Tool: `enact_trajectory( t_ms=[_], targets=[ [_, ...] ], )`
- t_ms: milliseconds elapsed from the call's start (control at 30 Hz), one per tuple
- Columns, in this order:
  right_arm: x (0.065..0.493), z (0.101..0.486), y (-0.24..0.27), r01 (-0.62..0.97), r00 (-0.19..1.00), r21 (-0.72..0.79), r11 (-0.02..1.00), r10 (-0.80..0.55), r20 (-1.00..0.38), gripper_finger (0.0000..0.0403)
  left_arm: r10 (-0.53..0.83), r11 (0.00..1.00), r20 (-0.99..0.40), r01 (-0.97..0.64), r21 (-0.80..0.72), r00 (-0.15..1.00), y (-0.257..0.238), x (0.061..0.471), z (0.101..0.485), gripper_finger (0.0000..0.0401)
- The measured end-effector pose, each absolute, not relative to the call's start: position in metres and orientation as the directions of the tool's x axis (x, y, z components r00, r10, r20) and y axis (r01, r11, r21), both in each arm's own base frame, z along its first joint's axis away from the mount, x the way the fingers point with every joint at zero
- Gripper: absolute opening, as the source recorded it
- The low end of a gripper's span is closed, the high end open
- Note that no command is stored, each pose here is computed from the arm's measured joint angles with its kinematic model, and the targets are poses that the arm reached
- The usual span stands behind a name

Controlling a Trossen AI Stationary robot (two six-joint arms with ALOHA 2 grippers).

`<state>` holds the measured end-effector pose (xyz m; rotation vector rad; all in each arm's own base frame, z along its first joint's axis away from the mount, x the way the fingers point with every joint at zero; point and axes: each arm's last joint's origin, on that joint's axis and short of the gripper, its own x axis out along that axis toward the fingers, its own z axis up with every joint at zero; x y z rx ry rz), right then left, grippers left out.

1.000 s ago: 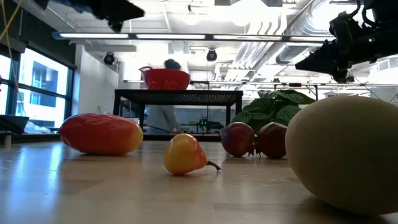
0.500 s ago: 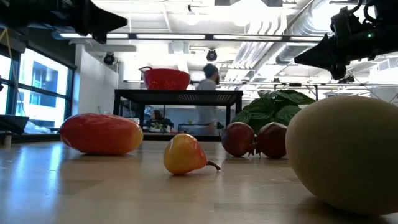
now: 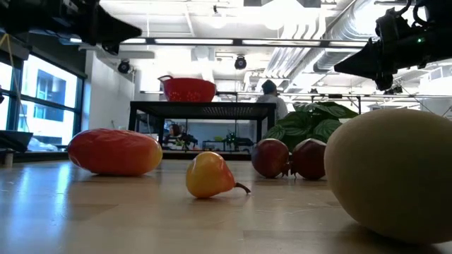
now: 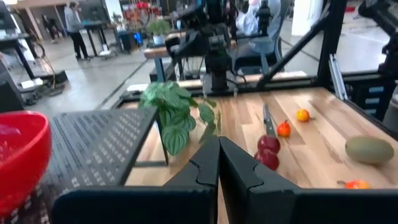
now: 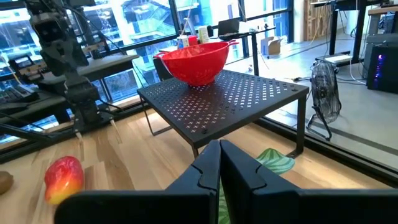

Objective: Pick & Place Fruit
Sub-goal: Put the red mango in the red strainer bowl on the shelf

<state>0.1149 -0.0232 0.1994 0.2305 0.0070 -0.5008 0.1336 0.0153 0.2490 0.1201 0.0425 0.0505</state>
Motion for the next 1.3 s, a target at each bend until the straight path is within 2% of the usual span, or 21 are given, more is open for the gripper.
enact_trajectory(
  t_ms=[300,600,1067,1300],
  targets=[
    [0.117,0.204,-0.023,0.451,0.878,0.358,0.817,-0.479,-0.013,0.0003,0.06,0.991,-0.036,-0.055,0.121,0.998,0.015,0.133,0.249,0.0001],
    [0.134,0.199,-0.026,0.499,0.855,0.338,0.798,-0.518,-0.039,0.0003,0.062,0.992,-0.082,-0.053,0.111,0.995,0.015,0.133,0.245,0.0001],
    [0.149,0.204,-0.025,0.384,0.907,0.318,0.867,-0.419,0.048,0.0003,0.063,0.997,-0.08,-0.06,0.042,0.995,0.016,0.133,0.245,0.0001],
    [0.161,0.225,-0.023,0.28,0.944,0.263,0.923,-0.315,0.103,0.0003,0.1,0.994,-0.064,-0.097,0.045,0.993,0.017,0.133,0.247,0.0001]
  ],
)
